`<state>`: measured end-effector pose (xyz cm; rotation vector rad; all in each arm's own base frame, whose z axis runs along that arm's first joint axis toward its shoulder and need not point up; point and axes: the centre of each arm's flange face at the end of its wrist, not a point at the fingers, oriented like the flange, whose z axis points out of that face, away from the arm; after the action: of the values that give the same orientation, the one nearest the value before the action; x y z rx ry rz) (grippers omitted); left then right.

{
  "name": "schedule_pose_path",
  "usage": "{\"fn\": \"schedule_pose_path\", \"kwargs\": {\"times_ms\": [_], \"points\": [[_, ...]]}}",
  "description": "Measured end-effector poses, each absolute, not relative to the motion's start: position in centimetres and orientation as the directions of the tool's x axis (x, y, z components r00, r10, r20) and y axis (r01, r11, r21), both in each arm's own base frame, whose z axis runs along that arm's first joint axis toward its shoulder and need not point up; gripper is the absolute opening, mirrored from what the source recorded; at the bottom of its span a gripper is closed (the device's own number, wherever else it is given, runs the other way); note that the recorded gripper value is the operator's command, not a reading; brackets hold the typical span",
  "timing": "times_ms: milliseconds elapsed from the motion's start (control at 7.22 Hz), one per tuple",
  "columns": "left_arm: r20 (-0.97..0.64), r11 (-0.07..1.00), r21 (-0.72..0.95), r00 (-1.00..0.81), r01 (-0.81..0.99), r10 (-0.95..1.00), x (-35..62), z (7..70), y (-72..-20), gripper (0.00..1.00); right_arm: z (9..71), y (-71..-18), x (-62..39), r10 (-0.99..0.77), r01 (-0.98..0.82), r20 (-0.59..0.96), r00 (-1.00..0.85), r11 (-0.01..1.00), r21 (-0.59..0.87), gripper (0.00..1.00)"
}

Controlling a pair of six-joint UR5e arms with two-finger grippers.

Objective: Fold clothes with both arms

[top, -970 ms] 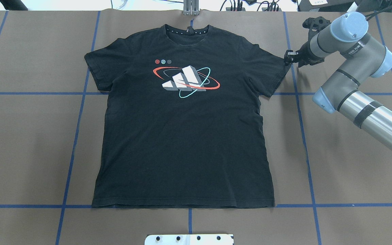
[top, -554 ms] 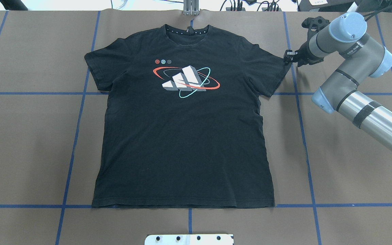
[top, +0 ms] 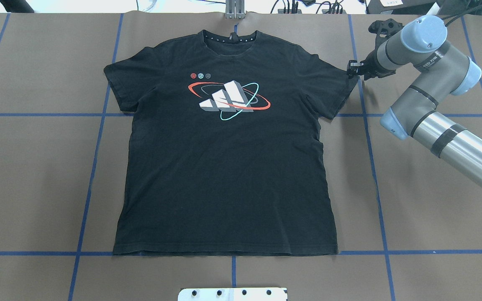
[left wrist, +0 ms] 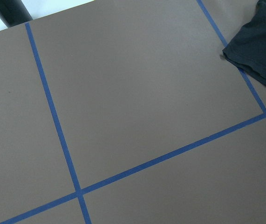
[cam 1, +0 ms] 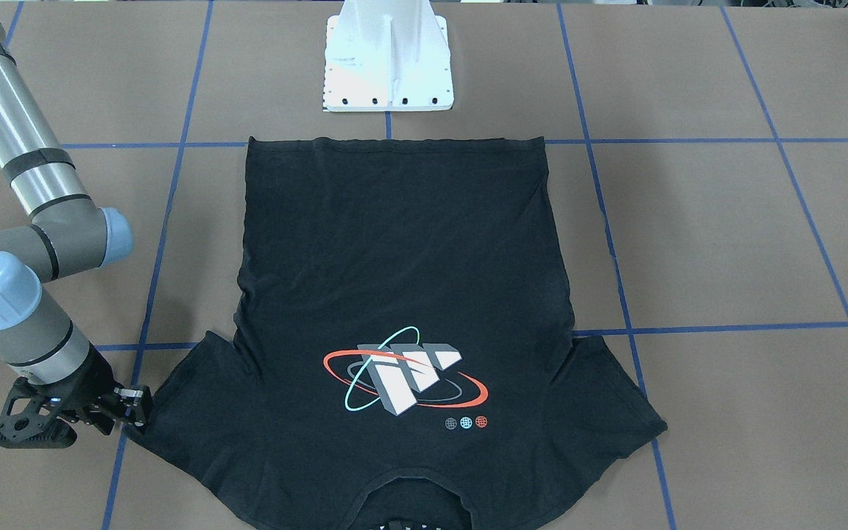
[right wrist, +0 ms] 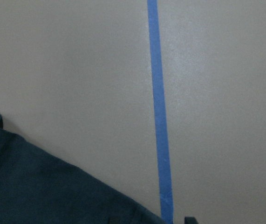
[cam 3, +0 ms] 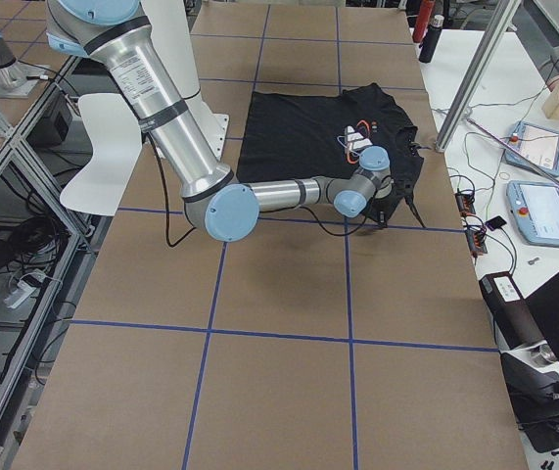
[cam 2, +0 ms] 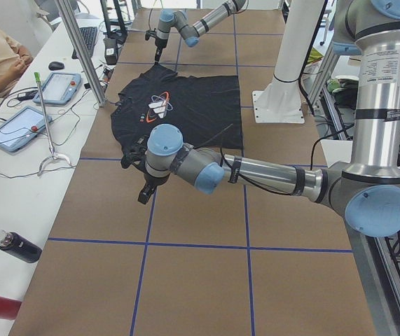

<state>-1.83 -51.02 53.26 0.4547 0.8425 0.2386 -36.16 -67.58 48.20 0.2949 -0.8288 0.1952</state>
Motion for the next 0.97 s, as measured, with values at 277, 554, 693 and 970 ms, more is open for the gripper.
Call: {"fn": "schedule_pose_path", "kwargs": {"times_ms": [277, 554, 693, 970], "points": [[-0.661, 0.877, 0.479, 0.647, -0.025, 0.38, -1.83, 53.17, -51.0, 1.0, 48.2, -67.54, -36.44, 0.054, -0.285, 0.744, 0.665, 0.94, 0.186, 0.49], [-0.66, 0.876, 0.482, 0.647, -0.025, 0.382, -1.84, 53.03, -50.98, 1.0, 48.76, -67.28, -36.52, 0.046, -0.277, 0.737, 0.674, 0.941, 0.195, 0.37], [-0.66, 0.876, 0.482, 0.647, -0.025, 0.382, -1.84, 52.96, -50.97, 1.0, 48.78, -67.28, -36.53, 0.042, -0.275, 0.735, 0.676, 0.941, 0.199, 0.0], [-0.659, 0.875, 0.484, 0.646, -0.026, 0.384, -1.84, 52.91, -50.96, 1.0, 48.67, -67.36, -36.57, 0.044, -0.277, 0.735, 0.677, 0.94, 0.198, 0.0]]}}
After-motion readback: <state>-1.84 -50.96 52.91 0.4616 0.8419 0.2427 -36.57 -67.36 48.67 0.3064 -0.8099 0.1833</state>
